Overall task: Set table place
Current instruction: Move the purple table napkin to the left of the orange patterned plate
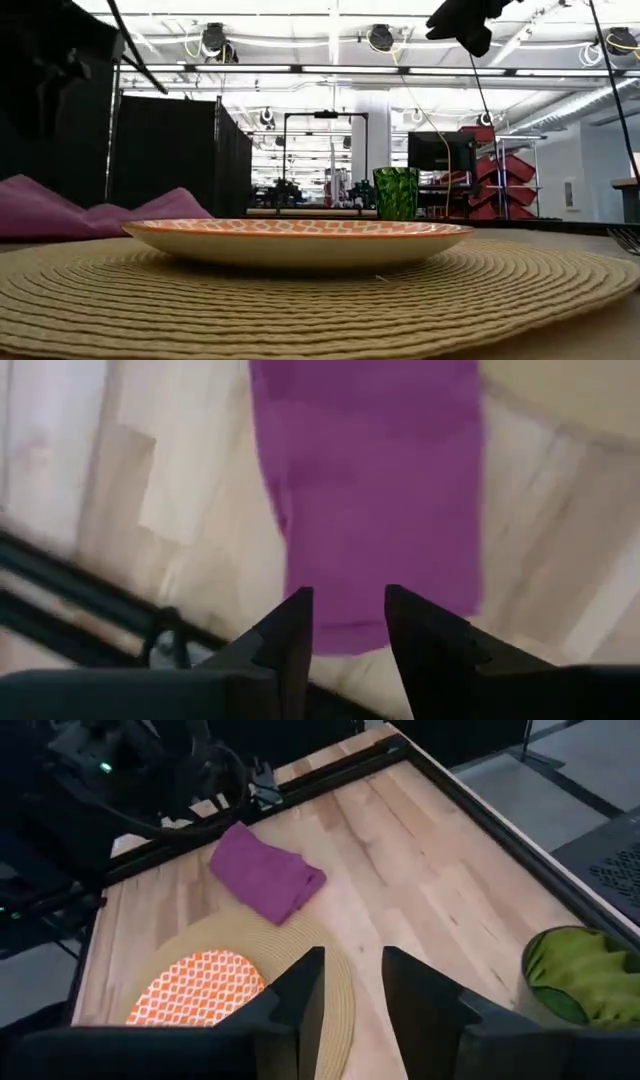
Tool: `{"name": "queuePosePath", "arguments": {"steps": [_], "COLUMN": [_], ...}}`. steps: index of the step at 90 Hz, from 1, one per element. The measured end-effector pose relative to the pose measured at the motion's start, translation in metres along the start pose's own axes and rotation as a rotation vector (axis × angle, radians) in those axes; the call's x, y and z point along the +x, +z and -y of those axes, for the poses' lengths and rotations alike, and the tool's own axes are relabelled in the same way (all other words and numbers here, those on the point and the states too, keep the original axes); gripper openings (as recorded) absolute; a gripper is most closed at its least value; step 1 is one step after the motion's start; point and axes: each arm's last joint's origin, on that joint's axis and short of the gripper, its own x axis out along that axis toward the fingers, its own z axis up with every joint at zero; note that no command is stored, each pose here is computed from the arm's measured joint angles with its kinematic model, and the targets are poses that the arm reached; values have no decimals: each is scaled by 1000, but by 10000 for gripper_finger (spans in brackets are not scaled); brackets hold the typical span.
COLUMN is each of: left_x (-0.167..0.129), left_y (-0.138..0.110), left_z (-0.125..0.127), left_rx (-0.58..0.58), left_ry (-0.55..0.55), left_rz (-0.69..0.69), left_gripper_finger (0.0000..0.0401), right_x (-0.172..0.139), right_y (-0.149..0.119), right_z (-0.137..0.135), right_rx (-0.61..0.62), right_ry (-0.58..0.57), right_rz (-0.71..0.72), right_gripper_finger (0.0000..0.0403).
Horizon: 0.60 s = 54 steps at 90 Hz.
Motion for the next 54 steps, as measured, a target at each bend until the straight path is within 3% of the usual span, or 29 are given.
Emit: {"name": "queuePosePath", "arguments": {"steps": [25, 41, 54], "left_x": [39, 59, 82], "left_y": [-4, -2, 1], "left_z": [8, 12, 19], "left_rx": [62, 44, 6], "left_ry": [50, 64, -14], "left_rz": [-169, -166, -194], "left_gripper_finger": [114, 114, 114], "right_x": [1, 1, 1], "right_y": [-1, -2, -2], "right_z": [-7, -10, -10], "right_rx": [-17, -24, -23], "right_ry": [35, 47, 47], "right_rz": [-1, -6, -7], "right_gripper_finger": [91, 91, 91]}}
